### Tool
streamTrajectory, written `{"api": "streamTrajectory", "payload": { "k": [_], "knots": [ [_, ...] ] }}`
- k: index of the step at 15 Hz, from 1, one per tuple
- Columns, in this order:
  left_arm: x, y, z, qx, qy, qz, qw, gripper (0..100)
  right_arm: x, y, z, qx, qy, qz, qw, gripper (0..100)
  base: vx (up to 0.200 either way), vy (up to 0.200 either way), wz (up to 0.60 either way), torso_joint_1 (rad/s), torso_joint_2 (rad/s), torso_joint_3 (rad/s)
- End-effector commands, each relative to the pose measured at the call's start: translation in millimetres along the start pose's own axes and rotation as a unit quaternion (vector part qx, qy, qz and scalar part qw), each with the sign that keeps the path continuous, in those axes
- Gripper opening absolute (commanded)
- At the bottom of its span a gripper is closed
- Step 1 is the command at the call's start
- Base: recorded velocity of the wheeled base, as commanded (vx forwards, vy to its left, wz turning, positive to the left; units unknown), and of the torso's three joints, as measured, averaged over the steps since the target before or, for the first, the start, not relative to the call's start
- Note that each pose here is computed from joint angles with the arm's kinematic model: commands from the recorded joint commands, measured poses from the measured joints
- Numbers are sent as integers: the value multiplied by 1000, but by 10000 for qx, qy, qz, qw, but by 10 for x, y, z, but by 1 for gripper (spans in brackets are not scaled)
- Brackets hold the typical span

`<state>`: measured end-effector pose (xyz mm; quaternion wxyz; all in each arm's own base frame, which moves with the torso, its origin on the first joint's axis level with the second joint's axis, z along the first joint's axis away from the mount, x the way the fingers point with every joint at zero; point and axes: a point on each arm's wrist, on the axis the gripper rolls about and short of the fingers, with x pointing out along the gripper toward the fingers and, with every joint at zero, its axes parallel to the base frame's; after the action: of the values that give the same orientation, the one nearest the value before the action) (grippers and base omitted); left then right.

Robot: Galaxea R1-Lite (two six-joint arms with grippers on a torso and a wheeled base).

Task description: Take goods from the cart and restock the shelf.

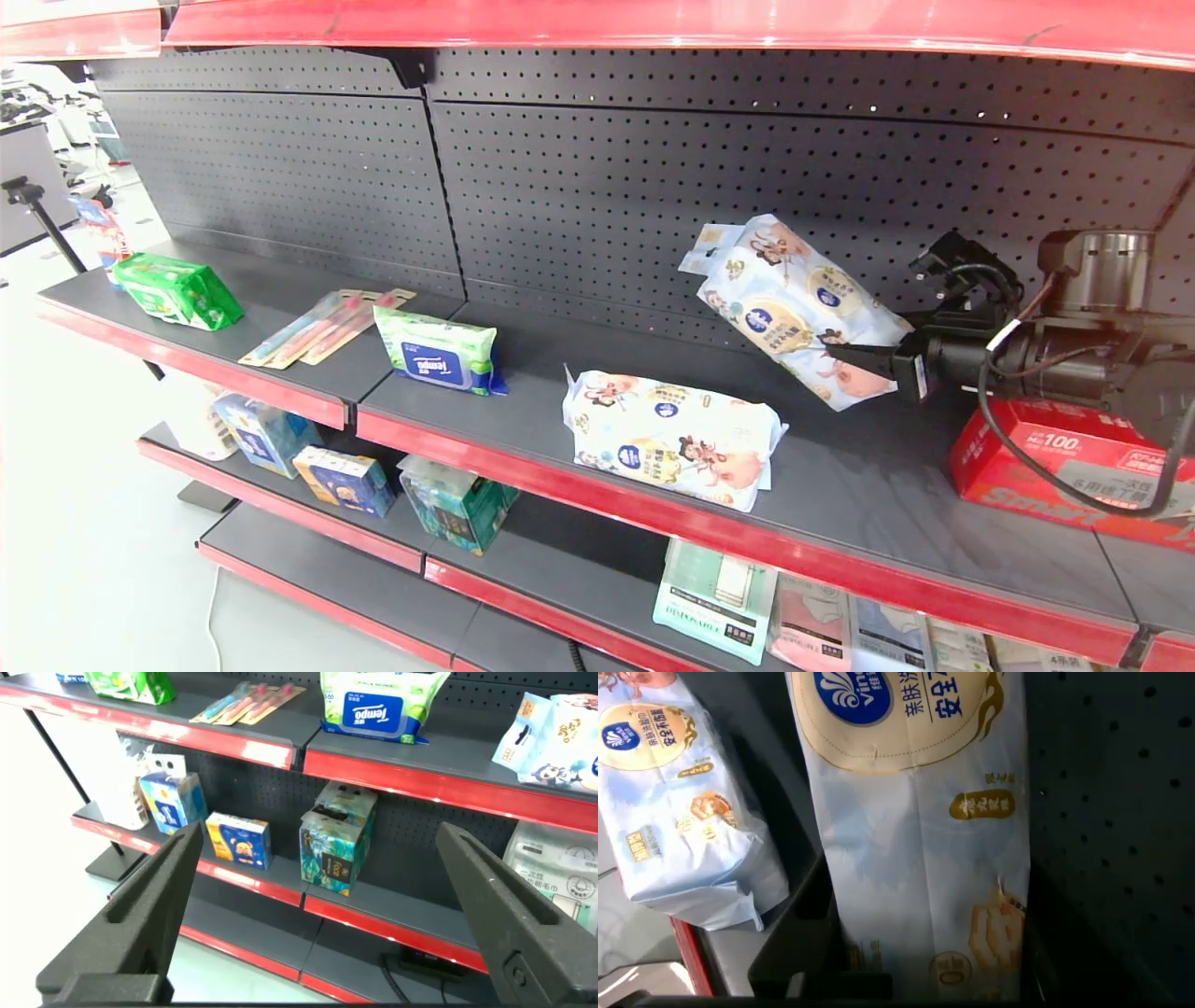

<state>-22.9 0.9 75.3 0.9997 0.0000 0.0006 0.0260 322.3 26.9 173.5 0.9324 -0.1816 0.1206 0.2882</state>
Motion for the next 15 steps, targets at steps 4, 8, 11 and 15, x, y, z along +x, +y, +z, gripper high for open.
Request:
{"api": "streamTrajectory", "payload": {
  "k": [4, 8, 11, 15],
  "knots": [
    [0, 0, 0, 0, 1, 1, 10000, 100, 350, -96, -166, -301, 38, 407, 9987, 0, 0, 0, 0, 0, 0, 0],
    [0, 0, 0, 0, 1, 1, 10000, 100, 522, -95, -250, -405, 47, 651, 9970, 0, 0, 0, 0, 0, 0, 0],
    [0, 0, 0, 0, 1, 1, 10000, 100, 684, -57, -227, -509, -10, 773, 9957, 0, 0, 0, 0, 0, 0, 0],
    [0, 0, 0, 0, 1, 1, 10000, 100, 799, -54, -231, -838, -58, 869, 9927, 0, 0, 0, 0, 0, 0, 0]
  ]
}}
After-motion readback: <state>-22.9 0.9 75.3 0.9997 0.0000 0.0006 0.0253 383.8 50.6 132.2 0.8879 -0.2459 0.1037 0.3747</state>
